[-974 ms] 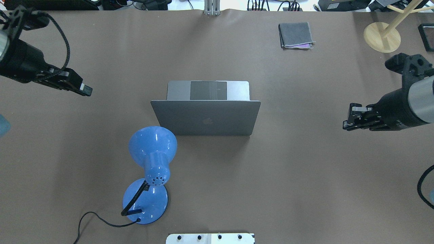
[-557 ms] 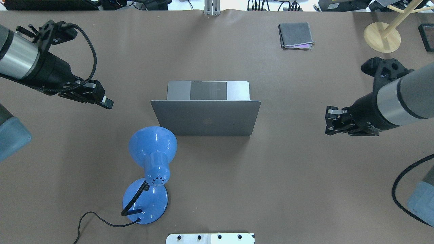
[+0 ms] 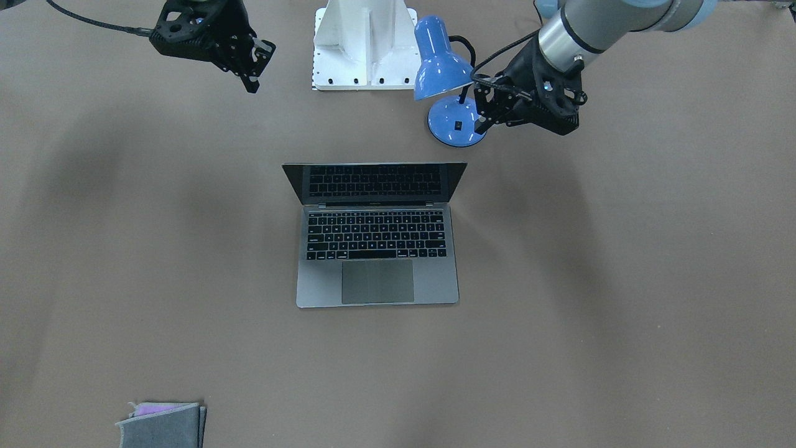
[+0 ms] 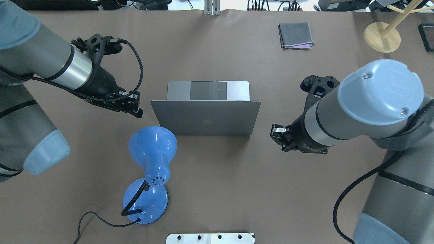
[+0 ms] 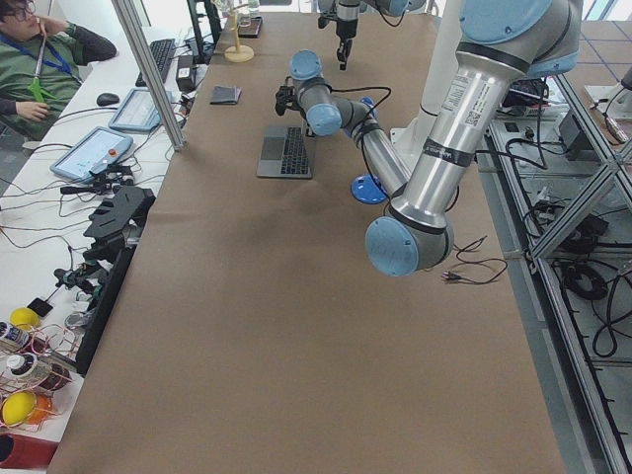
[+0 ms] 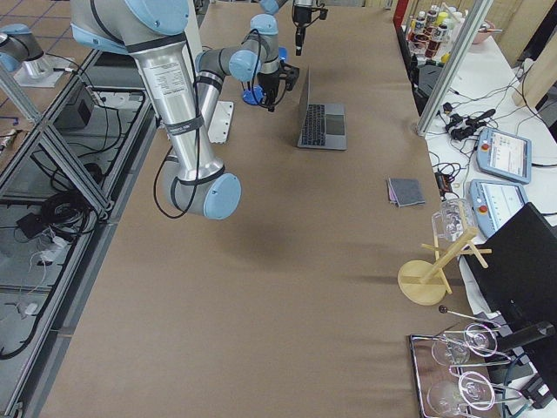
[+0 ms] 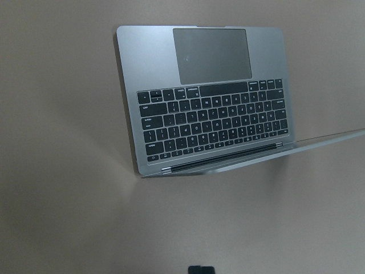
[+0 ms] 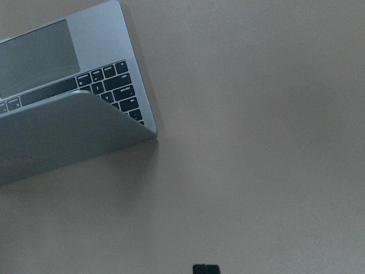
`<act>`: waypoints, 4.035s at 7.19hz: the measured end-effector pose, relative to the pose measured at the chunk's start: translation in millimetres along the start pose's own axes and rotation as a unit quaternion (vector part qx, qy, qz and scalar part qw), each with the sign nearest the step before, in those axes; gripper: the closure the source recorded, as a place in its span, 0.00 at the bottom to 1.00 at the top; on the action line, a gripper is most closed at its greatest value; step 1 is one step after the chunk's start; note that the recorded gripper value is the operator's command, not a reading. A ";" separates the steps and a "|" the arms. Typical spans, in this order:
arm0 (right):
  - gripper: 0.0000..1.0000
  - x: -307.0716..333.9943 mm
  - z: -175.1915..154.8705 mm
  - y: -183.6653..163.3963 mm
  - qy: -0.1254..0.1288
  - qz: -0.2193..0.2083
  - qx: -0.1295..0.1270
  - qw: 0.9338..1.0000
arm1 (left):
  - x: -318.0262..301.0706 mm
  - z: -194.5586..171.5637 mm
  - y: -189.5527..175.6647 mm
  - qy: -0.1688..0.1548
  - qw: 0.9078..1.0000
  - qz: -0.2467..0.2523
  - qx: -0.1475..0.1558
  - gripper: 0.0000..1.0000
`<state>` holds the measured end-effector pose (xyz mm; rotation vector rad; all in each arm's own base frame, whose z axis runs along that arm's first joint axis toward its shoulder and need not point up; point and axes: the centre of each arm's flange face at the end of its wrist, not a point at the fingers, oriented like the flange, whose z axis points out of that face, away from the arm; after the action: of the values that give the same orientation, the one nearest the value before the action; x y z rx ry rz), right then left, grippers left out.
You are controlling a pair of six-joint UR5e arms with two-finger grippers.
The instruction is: Close laptop
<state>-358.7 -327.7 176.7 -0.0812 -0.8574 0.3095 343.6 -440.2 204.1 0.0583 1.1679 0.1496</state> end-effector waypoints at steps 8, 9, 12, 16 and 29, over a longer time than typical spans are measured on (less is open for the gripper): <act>1.00 -68.4 43.9 -37.9 0.000 0.024 0.043 0.999 | 32.6 44.7 -15.4 -0.015 1.000 0.001 -0.011 1.00; 1.00 -72.3 45.6 -50.1 -0.002 0.029 0.049 0.998 | 34.9 46.7 -18.2 -0.016 1.000 0.001 -0.011 1.00; 1.00 -99.5 48.0 -73.7 -0.006 0.038 0.059 0.998 | 35.7 52.3 -23.8 -0.019 1.000 0.002 -0.012 1.00; 1.00 -111.1 56.1 -96.5 -0.004 0.041 0.067 0.997 | 37.0 68.1 -49.1 -0.038 0.999 0.015 0.000 1.00; 1.00 -172.8 144.3 -205.8 0.012 0.050 0.089 0.995 | 7.2 118.6 -187.6 -0.109 0.993 0.015 0.046 1.00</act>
<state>-525.0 -583.4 184.7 0.0381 -0.8006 0.4760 471.7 -620.8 220.9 0.1693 0.9564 0.1123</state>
